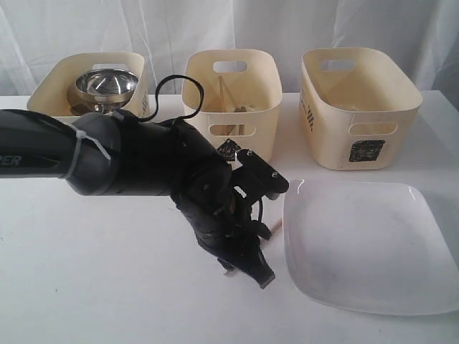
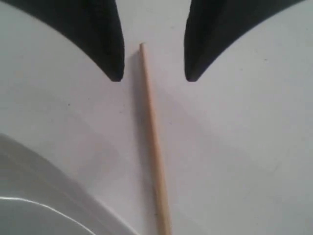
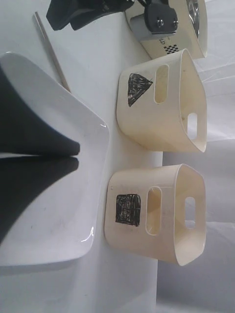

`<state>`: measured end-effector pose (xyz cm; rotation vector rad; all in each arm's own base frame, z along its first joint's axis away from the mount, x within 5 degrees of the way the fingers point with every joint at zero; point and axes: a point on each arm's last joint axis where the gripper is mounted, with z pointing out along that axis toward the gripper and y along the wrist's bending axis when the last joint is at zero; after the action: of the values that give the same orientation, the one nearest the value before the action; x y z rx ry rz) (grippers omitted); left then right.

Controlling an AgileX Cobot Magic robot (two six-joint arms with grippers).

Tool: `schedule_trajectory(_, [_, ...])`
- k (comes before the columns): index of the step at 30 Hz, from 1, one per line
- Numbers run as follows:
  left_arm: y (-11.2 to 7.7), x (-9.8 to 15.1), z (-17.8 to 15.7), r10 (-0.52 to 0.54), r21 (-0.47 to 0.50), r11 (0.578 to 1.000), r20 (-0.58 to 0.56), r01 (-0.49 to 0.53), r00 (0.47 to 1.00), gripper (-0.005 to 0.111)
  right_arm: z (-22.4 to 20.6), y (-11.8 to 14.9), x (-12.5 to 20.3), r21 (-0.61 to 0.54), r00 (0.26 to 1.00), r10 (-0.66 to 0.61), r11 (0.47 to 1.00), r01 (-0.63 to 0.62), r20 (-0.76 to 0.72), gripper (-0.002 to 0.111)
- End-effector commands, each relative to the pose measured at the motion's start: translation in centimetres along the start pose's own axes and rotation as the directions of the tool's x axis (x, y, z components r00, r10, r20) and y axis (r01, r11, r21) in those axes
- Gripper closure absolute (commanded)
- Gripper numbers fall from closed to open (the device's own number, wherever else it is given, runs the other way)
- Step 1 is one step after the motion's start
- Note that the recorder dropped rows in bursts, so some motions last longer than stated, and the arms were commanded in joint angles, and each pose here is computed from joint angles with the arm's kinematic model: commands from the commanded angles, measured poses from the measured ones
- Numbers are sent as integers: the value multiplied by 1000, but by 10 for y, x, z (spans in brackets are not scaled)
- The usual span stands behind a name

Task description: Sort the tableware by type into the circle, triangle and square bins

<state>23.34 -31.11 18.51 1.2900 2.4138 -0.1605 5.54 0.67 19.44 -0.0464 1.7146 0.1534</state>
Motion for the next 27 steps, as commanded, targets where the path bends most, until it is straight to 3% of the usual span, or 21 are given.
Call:
schedule_trajectory(1, [-9,-4,-4,-140,86,987,42,136,989,61,0,0,1,6,1000,0,1000,0,9,108])
schedule_trajectory(2, [-11,-12,-7,-217,124,971,109,203,970,61,0,0,1,6,1000,0,1000,0,9,108])
schedule_trajectory(6, [-10,-28,-18,-307,192,946,261,263,915,61,0,0,1,6,1000,0,1000,0,9,108])
schedule_trajectory(10, [-23,-35,-25,-266,350,924,299,154,916,61,0,0,1,6,1000,0,1000,0,9,108])
schedule_trajectory(13, [-34,-41,-31,-175,433,901,403,-19,898,61,0,0,1,6,1000,0,1000,0,9,108])
schedule_trajectory(16, [-38,-44,-35,-74,422,892,485,-160,871,61,0,0,1,6,1000,0,1000,0,9,108])
schedule_trajectory(22, [-36,-38,-31,-22,423,881,481,-211,876,61,0,0,1,6,1000,0,1000,0,9,108])
schedule_trajectory(27, [-36,-32,-28,100,384,865,500,-323,860,61,0,0,1,6,1000,0,1000,0,9,108])
